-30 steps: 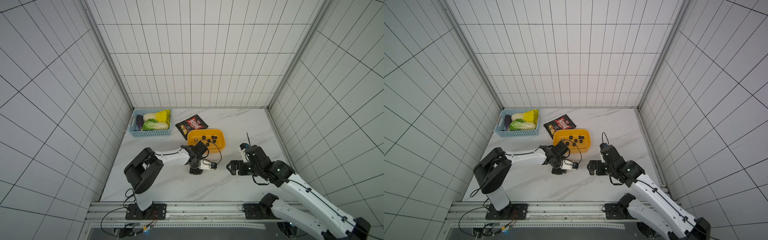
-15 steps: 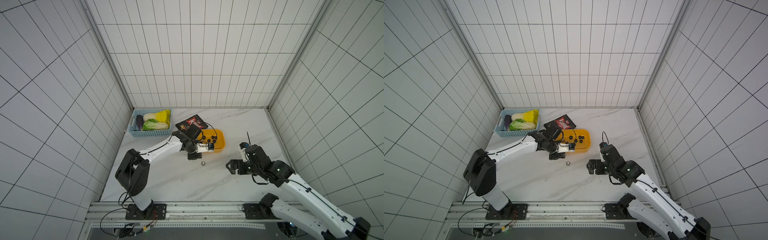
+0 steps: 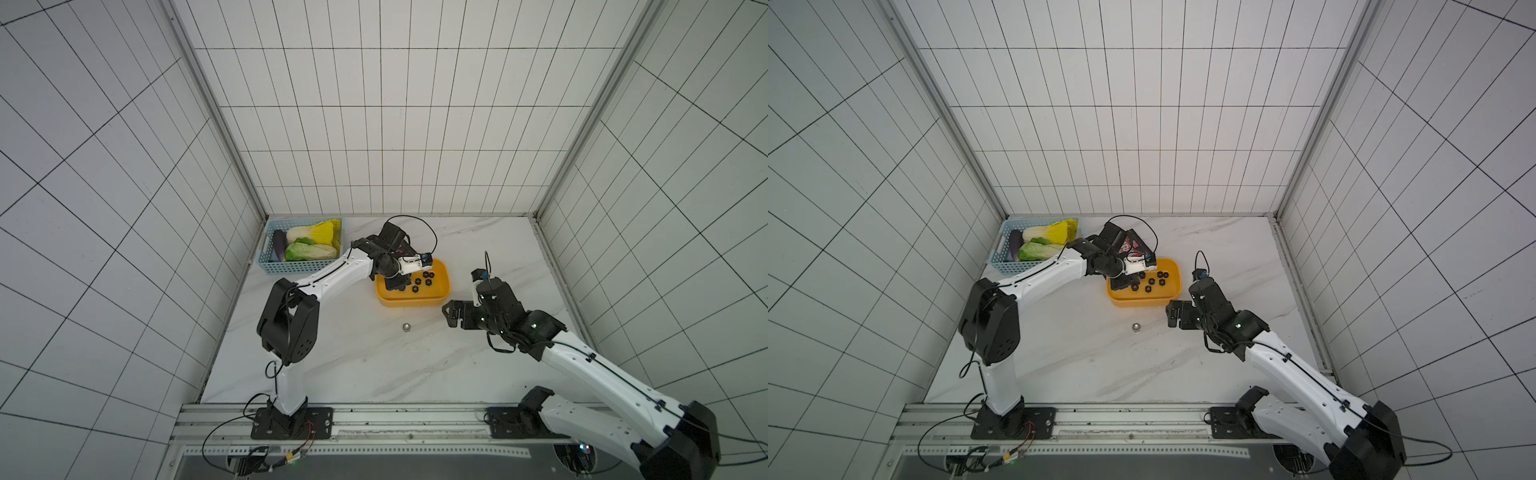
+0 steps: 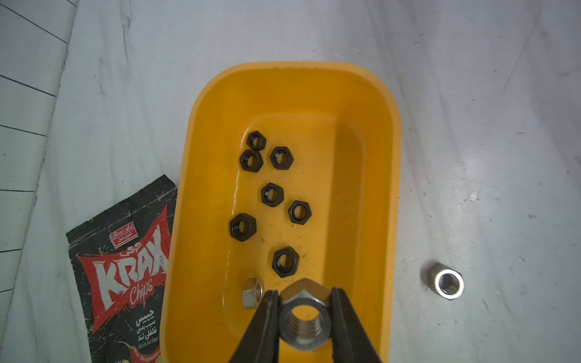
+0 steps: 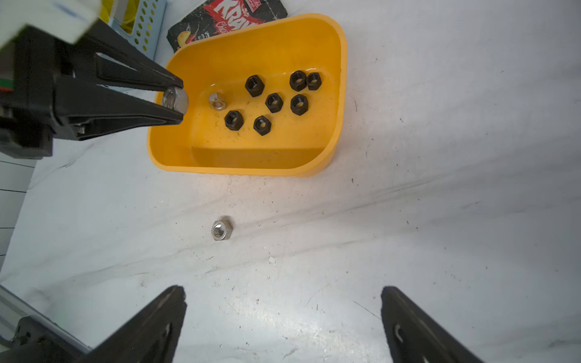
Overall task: Put the nuts on the desktop into the storage box
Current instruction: Place the nut in the storage box.
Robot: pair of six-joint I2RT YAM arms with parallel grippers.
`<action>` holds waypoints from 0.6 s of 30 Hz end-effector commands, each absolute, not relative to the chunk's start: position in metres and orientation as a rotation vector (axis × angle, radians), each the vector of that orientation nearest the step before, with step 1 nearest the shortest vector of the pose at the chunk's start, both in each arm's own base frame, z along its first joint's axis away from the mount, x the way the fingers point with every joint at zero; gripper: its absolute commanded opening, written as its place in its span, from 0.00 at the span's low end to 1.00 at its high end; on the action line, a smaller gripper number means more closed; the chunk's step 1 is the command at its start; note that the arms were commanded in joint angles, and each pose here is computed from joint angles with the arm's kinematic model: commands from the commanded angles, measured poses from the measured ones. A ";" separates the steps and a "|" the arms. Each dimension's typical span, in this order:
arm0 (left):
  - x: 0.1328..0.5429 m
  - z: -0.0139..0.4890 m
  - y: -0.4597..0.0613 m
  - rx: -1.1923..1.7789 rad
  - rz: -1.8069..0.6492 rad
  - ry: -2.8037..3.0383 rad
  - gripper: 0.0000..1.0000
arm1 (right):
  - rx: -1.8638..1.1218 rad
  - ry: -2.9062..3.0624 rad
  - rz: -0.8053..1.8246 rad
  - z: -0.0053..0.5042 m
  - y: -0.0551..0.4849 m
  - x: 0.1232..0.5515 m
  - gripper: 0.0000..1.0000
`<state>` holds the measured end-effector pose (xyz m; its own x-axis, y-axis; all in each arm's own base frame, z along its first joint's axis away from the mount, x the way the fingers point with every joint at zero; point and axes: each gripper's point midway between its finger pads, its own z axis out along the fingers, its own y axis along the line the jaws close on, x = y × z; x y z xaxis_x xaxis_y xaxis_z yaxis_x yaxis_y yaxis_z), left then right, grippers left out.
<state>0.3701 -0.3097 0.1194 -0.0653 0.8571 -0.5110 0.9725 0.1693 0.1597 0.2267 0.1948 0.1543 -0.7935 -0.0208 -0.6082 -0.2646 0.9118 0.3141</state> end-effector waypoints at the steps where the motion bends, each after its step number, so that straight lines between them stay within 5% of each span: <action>1: 0.396 0.108 -0.312 1.664 -0.243 1.997 0.22 | -0.142 2.398 0.464 0.167 0.193 0.241 1.00; 18: 0.420 0.060 -0.312 1.651 -0.234 2.079 0.24 | -0.145 2.433 0.462 0.151 0.193 0.238 0.99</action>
